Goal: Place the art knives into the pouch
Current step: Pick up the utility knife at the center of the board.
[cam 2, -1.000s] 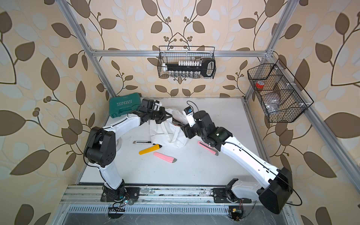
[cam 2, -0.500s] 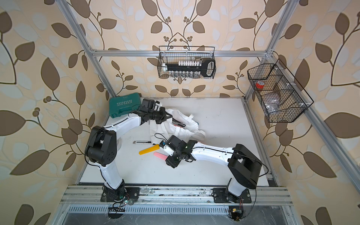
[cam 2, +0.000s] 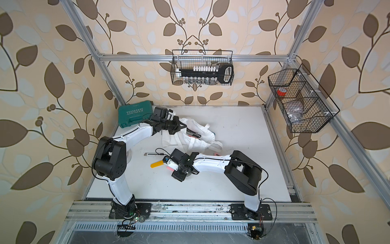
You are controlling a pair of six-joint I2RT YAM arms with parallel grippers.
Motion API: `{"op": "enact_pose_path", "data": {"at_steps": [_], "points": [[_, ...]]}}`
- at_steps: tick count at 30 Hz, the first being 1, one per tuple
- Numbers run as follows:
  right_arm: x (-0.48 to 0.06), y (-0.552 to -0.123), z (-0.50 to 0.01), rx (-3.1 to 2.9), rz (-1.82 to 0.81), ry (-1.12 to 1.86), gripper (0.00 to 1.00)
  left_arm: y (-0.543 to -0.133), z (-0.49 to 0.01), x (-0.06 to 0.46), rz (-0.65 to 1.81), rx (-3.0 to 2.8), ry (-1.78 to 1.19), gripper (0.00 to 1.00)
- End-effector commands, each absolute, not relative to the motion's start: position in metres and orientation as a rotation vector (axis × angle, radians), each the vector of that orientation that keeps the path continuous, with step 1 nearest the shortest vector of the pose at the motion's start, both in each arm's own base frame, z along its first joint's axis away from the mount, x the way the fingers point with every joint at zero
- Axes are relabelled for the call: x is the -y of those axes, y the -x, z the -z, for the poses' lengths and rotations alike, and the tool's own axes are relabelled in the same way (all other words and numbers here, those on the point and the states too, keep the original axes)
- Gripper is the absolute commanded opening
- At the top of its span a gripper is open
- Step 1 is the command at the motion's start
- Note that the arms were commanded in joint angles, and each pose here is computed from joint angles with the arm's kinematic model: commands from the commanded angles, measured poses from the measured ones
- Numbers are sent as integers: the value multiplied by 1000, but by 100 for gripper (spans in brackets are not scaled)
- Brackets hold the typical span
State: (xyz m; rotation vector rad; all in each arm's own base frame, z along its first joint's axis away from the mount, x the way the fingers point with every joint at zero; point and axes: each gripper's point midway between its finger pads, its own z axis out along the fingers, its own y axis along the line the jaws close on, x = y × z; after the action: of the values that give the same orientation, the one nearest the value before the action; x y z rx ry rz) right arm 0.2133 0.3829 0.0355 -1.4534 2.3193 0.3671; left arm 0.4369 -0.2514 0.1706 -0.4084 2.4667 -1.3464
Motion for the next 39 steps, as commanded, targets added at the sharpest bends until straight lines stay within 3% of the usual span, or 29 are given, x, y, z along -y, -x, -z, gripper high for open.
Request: {"op": "enact_pose_path", "data": {"at_steps": [1, 9, 20, 23, 39], "points": [[-386, -223, -31, -2279, -274, 1499, 61, -435, -197, 257, 1382, -2417, 338, 0], [-384, -228, -13, -2297, -200, 1546, 56, -436, -197, 257, 1386, -2413, 334, 0], [-369, -222, 2, -2381, -119, 1598, 27, -436, -194, 258, 1387, -2416, 335, 0], [-365, -222, -2, -2383, -105, 1583, 24, -436, -194, 257, 1387, -2414, 334, 0], [-294, -244, -141, -2320, -74, 1133, 24, -436, -195, 257, 1388, -2413, 333, 0]]}}
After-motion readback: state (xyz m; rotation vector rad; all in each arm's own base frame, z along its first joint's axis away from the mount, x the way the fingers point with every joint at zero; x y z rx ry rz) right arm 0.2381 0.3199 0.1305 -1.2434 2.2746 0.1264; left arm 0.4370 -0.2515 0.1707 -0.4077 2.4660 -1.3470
